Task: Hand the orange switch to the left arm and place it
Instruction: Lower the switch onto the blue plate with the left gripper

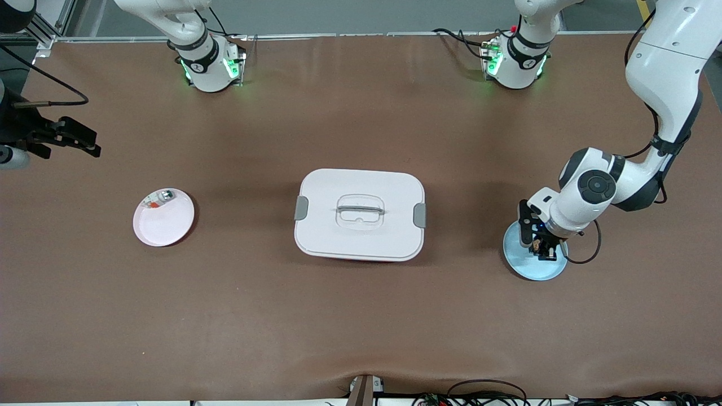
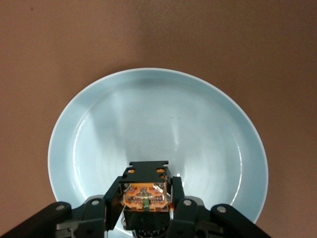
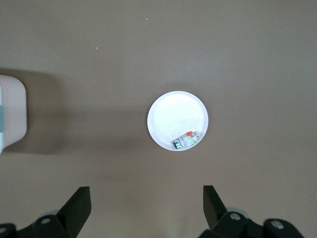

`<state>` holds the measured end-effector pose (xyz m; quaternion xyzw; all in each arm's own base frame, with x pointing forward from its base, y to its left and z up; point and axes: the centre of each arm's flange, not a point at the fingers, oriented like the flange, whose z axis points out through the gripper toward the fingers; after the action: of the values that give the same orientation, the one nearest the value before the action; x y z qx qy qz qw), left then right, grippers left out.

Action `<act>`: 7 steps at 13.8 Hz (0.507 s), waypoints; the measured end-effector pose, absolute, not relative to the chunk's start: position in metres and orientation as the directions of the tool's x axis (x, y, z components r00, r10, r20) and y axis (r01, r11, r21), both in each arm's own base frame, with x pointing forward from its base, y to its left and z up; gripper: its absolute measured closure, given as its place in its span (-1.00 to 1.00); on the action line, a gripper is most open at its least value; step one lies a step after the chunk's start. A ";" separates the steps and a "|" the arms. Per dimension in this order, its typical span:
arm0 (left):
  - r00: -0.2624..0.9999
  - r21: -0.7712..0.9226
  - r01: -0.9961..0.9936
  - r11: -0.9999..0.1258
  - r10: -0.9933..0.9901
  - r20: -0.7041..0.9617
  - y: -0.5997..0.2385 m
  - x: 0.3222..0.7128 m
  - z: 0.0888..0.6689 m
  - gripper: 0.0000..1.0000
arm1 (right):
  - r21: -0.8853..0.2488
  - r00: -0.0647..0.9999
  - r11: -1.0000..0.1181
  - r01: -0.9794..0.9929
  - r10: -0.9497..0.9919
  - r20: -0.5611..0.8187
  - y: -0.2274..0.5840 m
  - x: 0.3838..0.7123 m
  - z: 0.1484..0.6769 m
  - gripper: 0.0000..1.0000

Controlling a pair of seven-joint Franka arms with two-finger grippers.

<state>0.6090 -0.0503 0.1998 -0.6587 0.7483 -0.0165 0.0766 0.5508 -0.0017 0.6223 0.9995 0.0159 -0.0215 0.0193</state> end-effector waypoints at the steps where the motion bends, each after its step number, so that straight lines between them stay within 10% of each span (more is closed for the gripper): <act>1: -0.120 -0.125 -0.984 0.131 -0.989 -0.092 -0.050 0.609 0.198 0.15 | 0.058 0.999 -0.998 0.036 0.033 -0.041 -0.002 0.551 0.626 -1.00; 7: -0.108 -0.131 -0.984 0.122 -0.988 -0.110 -0.057 0.608 0.190 0.15 | 0.063 0.999 -0.997 0.034 0.033 -0.016 -0.002 0.550 0.641 -1.00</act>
<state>0.6075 -0.0567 0.1897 -0.6623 0.7443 -0.0122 0.0851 0.5505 -0.0018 0.6412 0.9993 0.0169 -0.0074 0.0317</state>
